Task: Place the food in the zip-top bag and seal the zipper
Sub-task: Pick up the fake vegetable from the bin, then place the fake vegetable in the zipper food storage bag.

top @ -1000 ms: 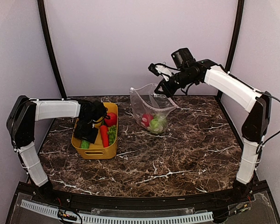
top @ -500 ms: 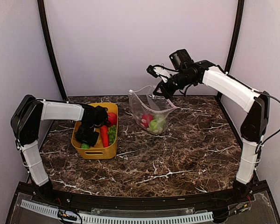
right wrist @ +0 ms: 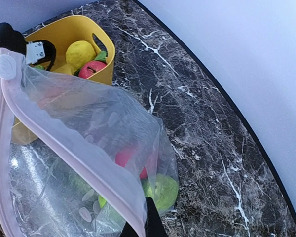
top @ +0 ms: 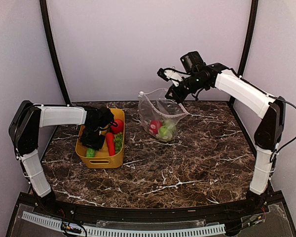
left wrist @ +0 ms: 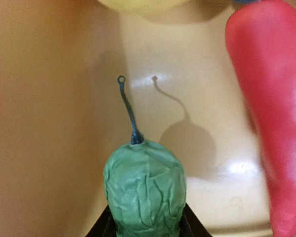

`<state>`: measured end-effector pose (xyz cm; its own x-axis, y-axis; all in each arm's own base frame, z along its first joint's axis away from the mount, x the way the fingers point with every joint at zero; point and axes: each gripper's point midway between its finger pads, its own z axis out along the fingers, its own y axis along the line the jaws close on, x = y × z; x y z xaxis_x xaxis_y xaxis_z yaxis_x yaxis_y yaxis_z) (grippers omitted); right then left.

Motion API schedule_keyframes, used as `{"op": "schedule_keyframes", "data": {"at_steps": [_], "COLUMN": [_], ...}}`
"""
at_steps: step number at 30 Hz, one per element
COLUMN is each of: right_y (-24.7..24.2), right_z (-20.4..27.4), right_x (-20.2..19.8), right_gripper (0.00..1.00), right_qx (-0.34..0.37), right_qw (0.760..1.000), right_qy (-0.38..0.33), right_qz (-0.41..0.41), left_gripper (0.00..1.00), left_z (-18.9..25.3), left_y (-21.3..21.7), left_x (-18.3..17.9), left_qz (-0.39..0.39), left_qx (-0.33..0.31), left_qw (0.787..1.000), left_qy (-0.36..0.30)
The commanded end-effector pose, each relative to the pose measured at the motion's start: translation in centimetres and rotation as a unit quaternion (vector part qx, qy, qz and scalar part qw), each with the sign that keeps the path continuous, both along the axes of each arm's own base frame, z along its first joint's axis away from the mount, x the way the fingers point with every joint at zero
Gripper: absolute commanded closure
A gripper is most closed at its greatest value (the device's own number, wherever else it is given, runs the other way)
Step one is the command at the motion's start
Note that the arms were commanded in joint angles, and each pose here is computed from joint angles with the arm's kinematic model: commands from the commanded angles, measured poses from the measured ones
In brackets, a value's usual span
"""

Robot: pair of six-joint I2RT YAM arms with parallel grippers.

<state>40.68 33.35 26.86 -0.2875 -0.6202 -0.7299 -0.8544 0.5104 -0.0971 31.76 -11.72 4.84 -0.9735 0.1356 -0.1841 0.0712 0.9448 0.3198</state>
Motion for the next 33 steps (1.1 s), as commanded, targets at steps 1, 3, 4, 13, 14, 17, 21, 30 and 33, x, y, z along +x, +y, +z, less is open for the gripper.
{"op": "schedule_keyframes", "data": {"at_steps": [1,3,4,13,14,17,21,30,33], "right_y": [-4.4,-7.0,-8.3,-8.3,-7.3,-4.3,-1.2,2.5,3.0], "right_z": [3.0,5.0,6.2,7.1,5.9,2.2,-0.2,-1.5,-1.7], "right_x": [4.5,6.5,7.4,5.6,5.0,2.9,0.9,-0.5,-0.8], "right_gripper": [1.00,1.00,1.00,1.00,1.00,1.00,1.00,1.00,1.00], "right_qx": [-0.012,-0.017,-0.016,-0.002,-0.005,-0.009,0.010,0.035,0.036], "right_qw": [0.995,0.990,0.986,0.987,0.989,0.996,1.000,0.997,0.997], "right_qy": [-0.055,-0.083,-0.096,-0.104,-0.092,-0.046,0.012,0.064,0.070], "right_qz": [-0.077,-0.117,-0.137,-0.125,-0.112,-0.070,-0.026,0.014,0.021], "left_gripper": [0.79,0.79,0.80,0.99,0.99,0.98,0.93,0.93,0.93], "left_z": [4.9,6.4,6.8,12.0,12.3,13.4,15.6,27.4,30.2], "left_y": [-0.8,-1.3,-1.5,-4.1,-4.2,-4.8,-7.0,-13.2,-14.0], "left_x": [1.2,1.7,1.9,4.1,4.2,4.7,5.4,6.2,5.0], "left_qz": [-0.009,-0.011,-0.013,-0.046,-0.049,-0.056,-0.089,-0.153,-0.174], "left_qx": [-0.034,-0.051,-0.057,-0.127,-0.131,-0.149,-0.210,-0.438,-0.477], "left_qw": [0.998,0.997,0.996,0.981,0.979,0.973,0.951,0.788,0.717], "left_qy": [-0.045,-0.063,-0.070,-0.142,-0.147,-0.168,-0.207,-0.406,-0.478]}}
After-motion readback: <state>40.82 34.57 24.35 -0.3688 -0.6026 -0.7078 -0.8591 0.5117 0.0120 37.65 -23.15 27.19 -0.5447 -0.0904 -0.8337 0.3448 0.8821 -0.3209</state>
